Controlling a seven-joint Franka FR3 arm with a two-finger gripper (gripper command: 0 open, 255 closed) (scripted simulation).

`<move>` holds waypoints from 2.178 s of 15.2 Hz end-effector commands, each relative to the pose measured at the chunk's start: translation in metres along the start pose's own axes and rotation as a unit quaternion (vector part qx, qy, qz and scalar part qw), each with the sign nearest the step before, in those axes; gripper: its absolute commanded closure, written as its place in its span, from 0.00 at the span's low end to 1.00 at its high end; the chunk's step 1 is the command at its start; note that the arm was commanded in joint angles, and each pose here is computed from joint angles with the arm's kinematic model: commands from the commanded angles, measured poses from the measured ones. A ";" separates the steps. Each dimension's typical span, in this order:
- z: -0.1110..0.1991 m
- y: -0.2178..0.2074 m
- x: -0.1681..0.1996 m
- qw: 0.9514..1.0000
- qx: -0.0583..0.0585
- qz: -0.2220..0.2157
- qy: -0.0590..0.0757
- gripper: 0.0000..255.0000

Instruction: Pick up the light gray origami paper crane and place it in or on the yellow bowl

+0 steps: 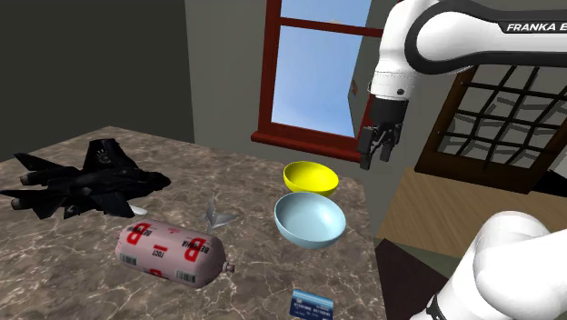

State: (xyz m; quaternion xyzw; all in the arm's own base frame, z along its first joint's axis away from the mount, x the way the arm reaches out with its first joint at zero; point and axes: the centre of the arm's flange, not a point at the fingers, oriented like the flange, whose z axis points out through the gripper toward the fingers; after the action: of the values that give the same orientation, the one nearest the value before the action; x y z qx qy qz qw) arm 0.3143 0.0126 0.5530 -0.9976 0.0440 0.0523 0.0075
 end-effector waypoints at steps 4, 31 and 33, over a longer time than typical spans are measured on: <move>0.009 -0.032 0.023 1.000 -0.003 0.004 -0.001 0.00; 0.101 -0.307 0.242 0.999 -0.028 0.037 -0.005 0.00; 0.109 -0.326 0.259 0.999 -0.030 0.040 -0.006 0.00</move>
State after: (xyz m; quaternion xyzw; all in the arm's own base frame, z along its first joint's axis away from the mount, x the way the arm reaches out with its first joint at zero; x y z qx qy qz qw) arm 0.5796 0.3094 0.4264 -0.9947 0.0802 0.0595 -0.0235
